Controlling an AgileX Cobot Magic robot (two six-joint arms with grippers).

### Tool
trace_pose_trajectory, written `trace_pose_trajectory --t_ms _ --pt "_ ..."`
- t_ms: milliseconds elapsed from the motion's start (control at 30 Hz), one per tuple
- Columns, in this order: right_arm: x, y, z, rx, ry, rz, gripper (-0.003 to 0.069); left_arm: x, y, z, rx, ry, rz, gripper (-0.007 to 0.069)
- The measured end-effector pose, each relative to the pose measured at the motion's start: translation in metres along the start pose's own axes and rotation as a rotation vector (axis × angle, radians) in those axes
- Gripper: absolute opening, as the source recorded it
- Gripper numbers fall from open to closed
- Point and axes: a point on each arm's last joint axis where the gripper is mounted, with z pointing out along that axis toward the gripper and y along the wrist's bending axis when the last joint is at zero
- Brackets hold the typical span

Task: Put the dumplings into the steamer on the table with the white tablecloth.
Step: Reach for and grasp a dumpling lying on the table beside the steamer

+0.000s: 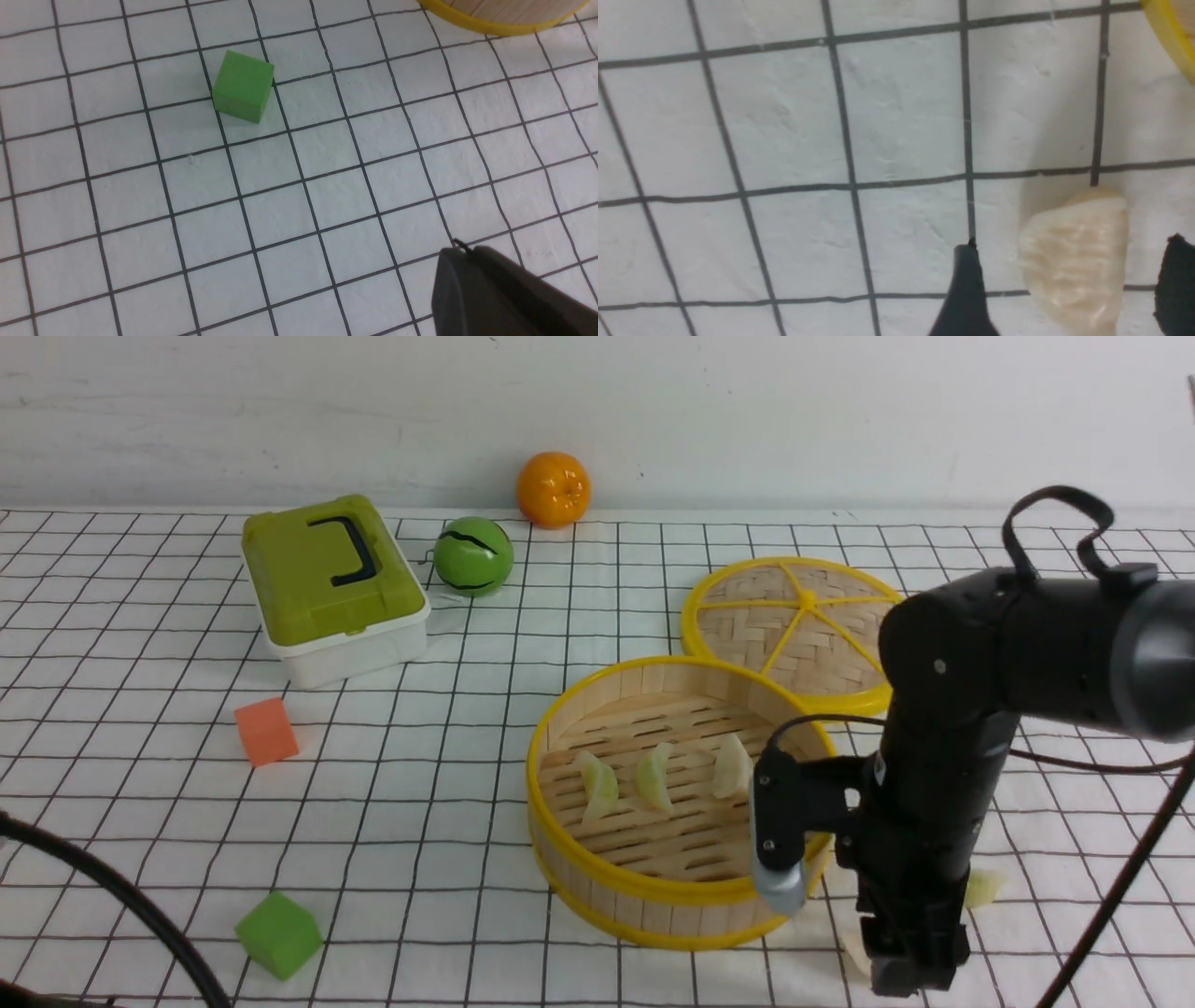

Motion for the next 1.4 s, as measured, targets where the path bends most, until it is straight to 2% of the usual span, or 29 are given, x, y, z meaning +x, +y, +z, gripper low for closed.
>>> trace_pose_trajectory --t_ms 33,133,167,267,467,600,633,667,700,733,800,833,900,1033,1133,1233,1400 --pt "0.000 0.000 0.001 0.000 0.004 -0.002 0.0493 0.000 0.000 0.000 0.000 0.001 0.001 -0.0013" --pt "0.000 -0.004 0.013 -0.011 0.036 -0.015 0.0392 -0.002 -0.002 0.006 -0.004 0.020 0.002 -0.0013" --pt "0.000 -0.004 0.013 -0.010 0.037 -0.015 0.0384 -0.002 -0.002 0.006 -0.004 0.020 0.002 -0.0013" --pt "0.001 -0.005 0.013 0.001 0.046 -0.024 0.0200 -0.003 -0.002 0.006 -0.001 0.014 0.003 -0.0013" --pt "0.003 -0.003 0.001 0.022 0.047 -0.013 0.0192 -0.003 -0.002 0.006 -0.001 0.010 0.003 -0.0013" --pt "0.008 0.007 -0.050 0.079 0.002 0.054 0.0181 -0.003 -0.002 0.006 -0.001 0.005 0.005 -0.0013" --pt "0.009 0.010 -0.066 0.103 -0.019 0.081 0.0116 -0.004 -0.002 0.006 0.001 0.002 0.005 -0.0013" --pt "0.009 0.011 -0.071 0.108 -0.033 0.090 0.0103 -0.004 -0.002 0.006 0.002 -0.001 0.005 -0.0013" --pt "0.005 0.015 -0.098 0.130 -0.109 0.160 0.0028 -0.005 -0.003 0.006 0.007 -0.014 0.005 -0.0013" --pt "0.003 0.016 -0.108 0.137 -0.158 0.205 0.0003 -0.006 -0.003 0.006 0.012 -0.024 0.005 -0.0013" --pt "-0.004 0.018 -0.126 0.126 -0.252 0.299 -0.0009 -0.007 -0.004 0.006 0.018 -0.038 0.005 -0.0013" --pt "-0.013 0.018 -0.141 0.092 -0.352 0.423 -0.0015 -0.009 -0.005 0.006 0.028 -0.059 0.005 -0.0013" --pt "-0.023 0.014 -0.148 0.037 -0.421 0.555 -0.0015 -0.010 -0.005 0.006 0.035 -0.073 0.005 -0.0013" --pt "-0.042 -0.005 -0.134 -0.039 -0.429 0.700 -0.0011 -0.011 -0.006 0.006 0.037 -0.079 0.005 -0.0013" --pt "-0.052 -0.013 -0.117 -0.053 -0.387 0.685 -0.0012 -0.011 -0.006 0.006 0.037 -0.079 0.005 -0.0013" --pt "-0.063 -0.012 -0.104 -0.068 -0.343 0.595 -0.0010 -0.011 -0.006 0.006 0.037 -0.079 0.006 -0.0013" --pt "-0.063 0.000 -0.115 -0.041 -0.348 0.521 -0.0008 -0.011 -0.005 0.006 0.035 -0.078 0.007 -0.0013"
